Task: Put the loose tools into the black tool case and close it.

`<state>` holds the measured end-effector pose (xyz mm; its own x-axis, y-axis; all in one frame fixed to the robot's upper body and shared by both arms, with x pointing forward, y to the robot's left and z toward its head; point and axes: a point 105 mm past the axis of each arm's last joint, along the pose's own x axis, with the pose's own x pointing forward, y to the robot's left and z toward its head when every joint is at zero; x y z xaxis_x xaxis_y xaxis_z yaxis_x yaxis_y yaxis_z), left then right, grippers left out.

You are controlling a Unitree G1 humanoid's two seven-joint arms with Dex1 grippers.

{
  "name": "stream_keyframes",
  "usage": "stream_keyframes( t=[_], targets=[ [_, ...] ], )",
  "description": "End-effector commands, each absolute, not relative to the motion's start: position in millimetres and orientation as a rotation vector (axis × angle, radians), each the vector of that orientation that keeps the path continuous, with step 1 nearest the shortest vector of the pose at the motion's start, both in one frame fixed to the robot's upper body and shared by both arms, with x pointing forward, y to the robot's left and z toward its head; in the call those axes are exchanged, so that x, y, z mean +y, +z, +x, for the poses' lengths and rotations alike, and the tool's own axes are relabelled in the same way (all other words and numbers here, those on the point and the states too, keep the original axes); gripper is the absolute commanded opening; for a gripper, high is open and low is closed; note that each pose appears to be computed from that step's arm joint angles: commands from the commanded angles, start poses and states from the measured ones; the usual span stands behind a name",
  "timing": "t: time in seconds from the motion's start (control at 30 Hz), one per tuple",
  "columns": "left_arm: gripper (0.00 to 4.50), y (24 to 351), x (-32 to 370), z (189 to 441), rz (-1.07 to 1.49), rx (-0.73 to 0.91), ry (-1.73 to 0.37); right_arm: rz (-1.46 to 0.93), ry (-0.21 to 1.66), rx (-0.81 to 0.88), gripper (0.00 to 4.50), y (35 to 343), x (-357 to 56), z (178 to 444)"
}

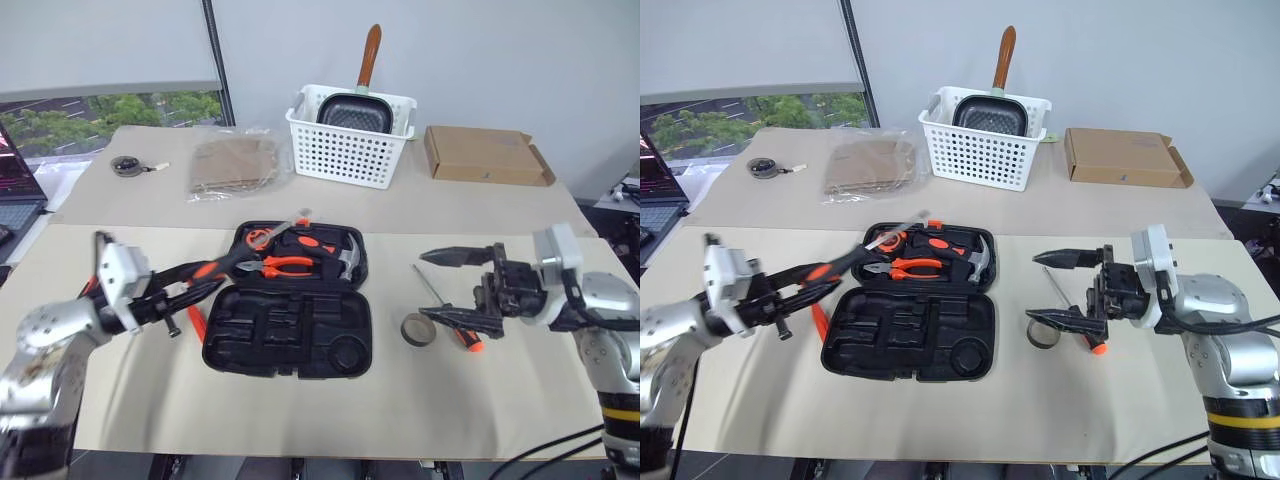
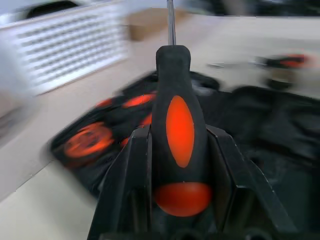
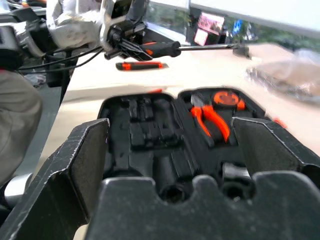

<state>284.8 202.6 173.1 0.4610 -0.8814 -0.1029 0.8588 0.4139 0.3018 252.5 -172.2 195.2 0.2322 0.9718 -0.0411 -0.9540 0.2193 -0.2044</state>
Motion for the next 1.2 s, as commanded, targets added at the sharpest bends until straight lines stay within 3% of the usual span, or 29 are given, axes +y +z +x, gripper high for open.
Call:
stream_keyframes(
  t=[0.03, 0.2, 0.4, 1.13, 1.2],
  targets=[
    [0.95, 163, 194, 295, 0.465, -0.013, -1.292, -0.250, 1.307, -0.107, 4.50, 199, -175, 243],
    [0.95, 149, 189, 309, 0.605, 0.085, -1.469, -0.246, 1.234, -0.119, 4.50, 197, -183, 237],
    [0.95, 140, 194, 328, 0.696, 0.156, -1.473, -0.237, 1.187, -0.126, 4.50, 194, -188, 229],
    [0.95, 139, 202, 330, 0.671, 0.198, -1.452, -0.244, 1.195, -0.133, 4.50, 193, -189, 231],
    [1.95, 139, 203, 331, 0.663, 0.214, -1.451, -0.244, 1.195, -0.135, 4.50, 193, -189, 231]
  ],
)
